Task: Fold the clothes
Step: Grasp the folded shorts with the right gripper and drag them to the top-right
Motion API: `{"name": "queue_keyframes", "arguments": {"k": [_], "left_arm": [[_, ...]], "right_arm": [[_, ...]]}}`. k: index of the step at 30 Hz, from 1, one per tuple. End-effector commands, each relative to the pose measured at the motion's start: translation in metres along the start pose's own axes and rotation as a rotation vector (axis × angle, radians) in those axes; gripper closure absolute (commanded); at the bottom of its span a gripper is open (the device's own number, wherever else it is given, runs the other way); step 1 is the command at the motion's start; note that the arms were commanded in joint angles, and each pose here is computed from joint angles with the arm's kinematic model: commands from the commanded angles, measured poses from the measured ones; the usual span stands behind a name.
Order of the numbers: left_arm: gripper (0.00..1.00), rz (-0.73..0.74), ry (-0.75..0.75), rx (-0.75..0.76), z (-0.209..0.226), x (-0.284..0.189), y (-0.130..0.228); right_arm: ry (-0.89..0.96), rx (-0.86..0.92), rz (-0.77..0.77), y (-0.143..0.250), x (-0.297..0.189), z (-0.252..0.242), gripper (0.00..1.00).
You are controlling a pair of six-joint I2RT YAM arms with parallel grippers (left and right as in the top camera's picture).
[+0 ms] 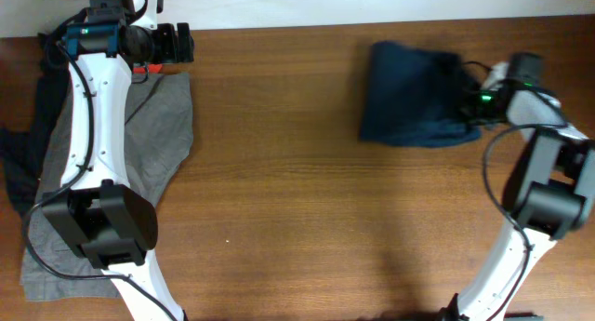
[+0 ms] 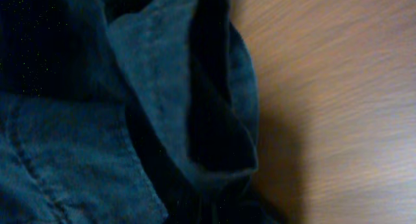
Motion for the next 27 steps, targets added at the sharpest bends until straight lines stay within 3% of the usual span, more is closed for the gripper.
{"name": "queue_keyframes", "arguments": {"k": [1, 7, 16, 19, 25, 26, 27], "left_arm": [[0.01, -0.044, -0.006, 0.016, -0.002, -0.016, -0.008], [0.01, -0.044, -0.006, 0.016, -0.002, -0.016, -0.008], [0.01, -0.044, 0.010, 0.036, -0.014, -0.014, -0.011], [0.01, -0.043, 0.018, 0.045, -0.020, -0.013, -0.011], [0.01, -0.043, 0.023, 0.051, -0.023, -0.013, -0.012], [0.01, -0.043, 0.022, 0.051, -0.023, -0.013, -0.012], [0.01, -0.042, 0.018, 0.051, -0.023, -0.013, -0.012]], "right_arm": [[0.038, 0.312, -0.073, -0.030, -0.013, -0.057, 0.96], [0.007, 0.602, -0.153, -0.058, -0.039, -0.104, 0.96], [-0.027, 0.723, -0.087, -0.031, -0.008, -0.043, 0.96], [-0.042, 0.651, -0.093, -0.020, 0.005, -0.013, 0.96], [-0.024, 0.547, -0.115, -0.014, 0.008, -0.001, 0.96], [-0.053, 0.470, -0.106, -0.016, 0.004, 0.004, 0.96], [-0.115, 0.323, -0.080, -0.017, -0.003, 0.012, 0.87]]}}
Point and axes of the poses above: each gripper's point midway between its finger pads, its own x axis out along the fingers, its own z axis along the line the jaws close on, y = z × x, the point moved 9 cm from there along -x, back along the fingers, and after that the axes turned 12 degrees about x, right-handed, at the moved point
